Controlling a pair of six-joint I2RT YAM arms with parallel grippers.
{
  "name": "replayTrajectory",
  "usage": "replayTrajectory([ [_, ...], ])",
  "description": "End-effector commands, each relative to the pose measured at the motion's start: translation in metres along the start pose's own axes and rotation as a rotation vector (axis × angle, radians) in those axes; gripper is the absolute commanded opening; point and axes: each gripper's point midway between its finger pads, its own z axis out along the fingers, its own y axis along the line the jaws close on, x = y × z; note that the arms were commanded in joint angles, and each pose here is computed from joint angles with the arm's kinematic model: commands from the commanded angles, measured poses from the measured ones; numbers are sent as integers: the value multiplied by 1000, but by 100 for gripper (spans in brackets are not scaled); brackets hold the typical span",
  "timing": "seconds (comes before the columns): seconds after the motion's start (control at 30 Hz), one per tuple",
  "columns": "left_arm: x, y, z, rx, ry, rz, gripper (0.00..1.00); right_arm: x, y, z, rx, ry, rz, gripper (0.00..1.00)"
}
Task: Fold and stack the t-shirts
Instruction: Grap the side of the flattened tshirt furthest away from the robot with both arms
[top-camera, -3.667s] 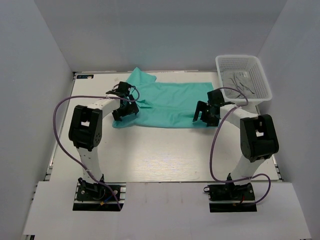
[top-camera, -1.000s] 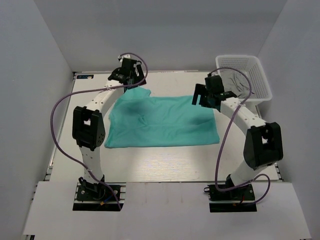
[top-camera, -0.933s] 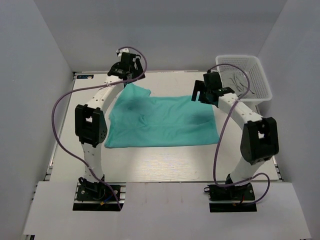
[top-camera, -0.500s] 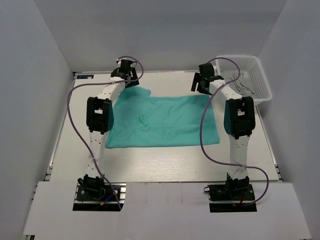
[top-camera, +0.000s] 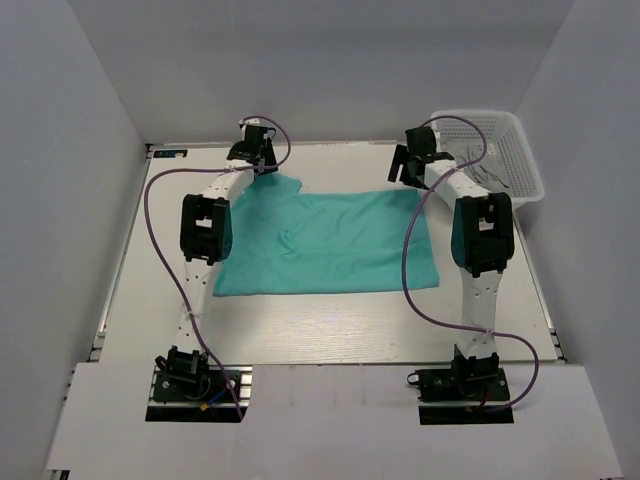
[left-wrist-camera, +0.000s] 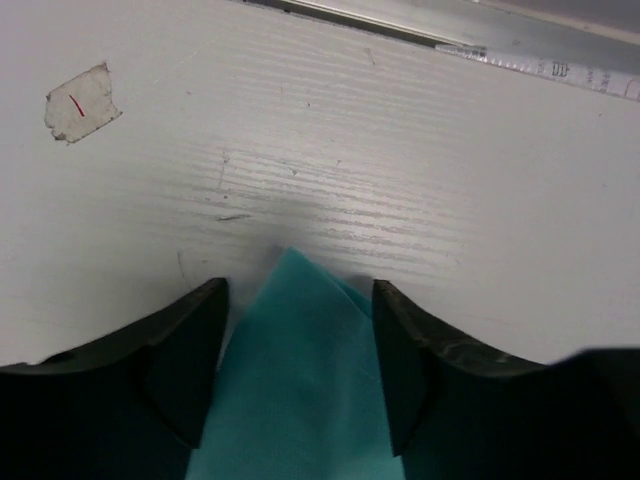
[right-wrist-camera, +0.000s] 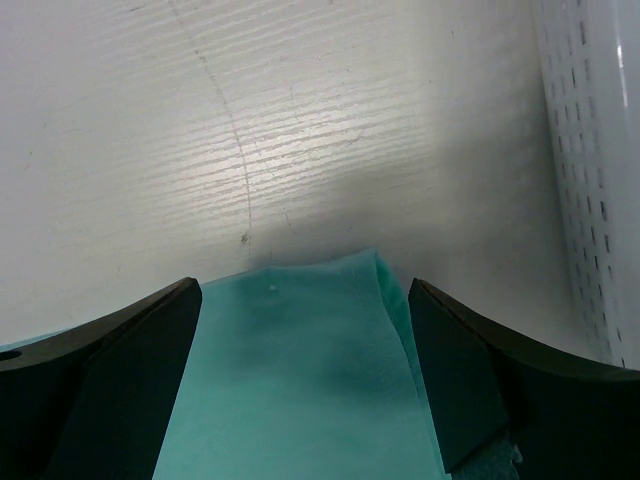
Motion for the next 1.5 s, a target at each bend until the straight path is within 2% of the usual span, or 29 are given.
replayTrajectory([
  [0.0,0,-8,7,62,-1,-28,67,-18,2,2,-14,-61,-2,90],
  [0.03,5,-8,10,60,7,-25,63,-19,0,5,-5,-62,1,90],
  [0.07,5,-8,10,60,7,-25,54,-18,1,7,-1,-59,17,90],
  [0.13,16,-5,13,52,30,-20,45,-17,-5,12,30,-63,30,90],
  [0.17,21,-3,11,48,42,-16,35,-20,-5,14,34,-74,51,90],
  [0.23,18,-3,10,52,30,-20,26,-21,-6,21,54,-79,63,90],
  [0.27,22,-2,10,49,38,-18,18,-23,-5,22,53,-83,66,90],
  [0.37,17,-2,7,52,30,-10,10,-18,-1,34,59,-71,60,90],
  [0.4,17,-2,7,52,30,-10,4,-14,0,38,60,-63,65,90],
  [0.47,17,-2,7,52,30,-10,0,-8,-2,45,63,-49,69,90],
  [0.53,12,-3,4,55,21,-13,0,-4,-2,50,61,-34,75,85],
  [0.63,16,0,4,44,24,-11,0,-3,-1,46,62,-32,73,63],
  [0.7,8,2,-4,41,5,-15,0,-2,-2,44,63,-37,72,23],
  [0.73,5,1,-8,44,-3,-17,0,1,1,42,47,-28,73,14],
  [0.8,8,2,-13,57,-14,-21,0,-1,-3,36,60,-40,74,8],
  [0.83,-9,1,-27,70,-53,-31,0,1,-4,37,63,-36,80,0],
  [1.13,-32,7,-74,95,-132,-32,0,-12,-8,9,56,-89,55,0],
  [1.17,-32,8,-76,95,-132,-31,0,-12,-6,7,53,-92,48,9],
  [1.2,-28,9,-75,94,-130,-31,0,-16,-7,3,55,-105,44,44],
  [1.23,-32,8,-78,97,-138,-33,0,-18,-10,1,57,-108,47,44],
  [1.27,-33,8,-78,97,-138,-33,0,-20,-10,0,55,-111,34,49],
  [1.33,-33,8,-78,97,-138,-33,0,-26,-13,-1,75,-123,31,71],
  [1.47,-30,9,-77,97,-138,-33,0,-21,-14,4,82,-96,11,71],
])
